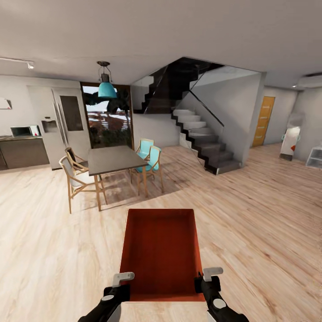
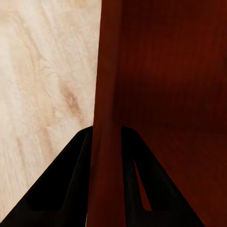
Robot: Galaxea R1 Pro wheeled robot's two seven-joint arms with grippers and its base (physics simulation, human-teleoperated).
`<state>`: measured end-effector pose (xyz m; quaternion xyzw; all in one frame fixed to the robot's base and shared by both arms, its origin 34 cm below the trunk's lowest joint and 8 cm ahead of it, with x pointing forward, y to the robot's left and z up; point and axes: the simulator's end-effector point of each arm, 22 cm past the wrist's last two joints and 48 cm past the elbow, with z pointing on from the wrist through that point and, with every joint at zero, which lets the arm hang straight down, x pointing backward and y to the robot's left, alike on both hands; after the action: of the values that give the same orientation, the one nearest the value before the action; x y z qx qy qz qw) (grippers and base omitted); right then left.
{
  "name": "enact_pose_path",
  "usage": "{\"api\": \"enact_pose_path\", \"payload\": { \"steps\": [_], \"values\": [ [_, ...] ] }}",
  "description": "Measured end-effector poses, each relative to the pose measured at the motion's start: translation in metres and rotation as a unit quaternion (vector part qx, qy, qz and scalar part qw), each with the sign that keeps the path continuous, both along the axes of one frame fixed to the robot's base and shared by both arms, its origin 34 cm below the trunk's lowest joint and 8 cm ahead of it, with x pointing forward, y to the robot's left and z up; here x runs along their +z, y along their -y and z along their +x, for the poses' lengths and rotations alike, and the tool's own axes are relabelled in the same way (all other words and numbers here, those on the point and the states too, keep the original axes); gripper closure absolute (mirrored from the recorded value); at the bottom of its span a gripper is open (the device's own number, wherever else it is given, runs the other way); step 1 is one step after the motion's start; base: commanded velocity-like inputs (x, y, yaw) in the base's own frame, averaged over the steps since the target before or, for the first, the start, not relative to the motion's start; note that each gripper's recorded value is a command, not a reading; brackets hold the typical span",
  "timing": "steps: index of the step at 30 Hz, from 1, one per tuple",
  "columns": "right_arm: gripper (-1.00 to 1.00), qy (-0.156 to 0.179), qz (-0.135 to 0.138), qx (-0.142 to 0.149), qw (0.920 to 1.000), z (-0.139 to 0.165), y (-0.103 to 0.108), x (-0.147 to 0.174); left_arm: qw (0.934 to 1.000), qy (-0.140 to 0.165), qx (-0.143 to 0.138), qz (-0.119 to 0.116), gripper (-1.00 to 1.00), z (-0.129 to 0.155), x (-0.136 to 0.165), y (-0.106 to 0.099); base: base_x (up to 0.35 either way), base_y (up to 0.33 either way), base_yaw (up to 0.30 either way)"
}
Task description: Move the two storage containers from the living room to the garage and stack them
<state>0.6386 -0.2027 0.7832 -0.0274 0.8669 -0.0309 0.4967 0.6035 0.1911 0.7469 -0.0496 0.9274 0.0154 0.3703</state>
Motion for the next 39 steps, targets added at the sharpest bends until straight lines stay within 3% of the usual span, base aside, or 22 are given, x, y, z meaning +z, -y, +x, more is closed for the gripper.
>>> {"api": "enact_pose_path", "payload": {
  "steps": [39],
  "values": [
    [1.00,0.000,0.000,0.000,1.0000,-0.0002,-0.0004,-0.0001,1.0000,0.000,0.000,0.000,1.00,-0.0002,-0.0002,-0.0004,0.320,0.000,-0.288]
  ]
}}
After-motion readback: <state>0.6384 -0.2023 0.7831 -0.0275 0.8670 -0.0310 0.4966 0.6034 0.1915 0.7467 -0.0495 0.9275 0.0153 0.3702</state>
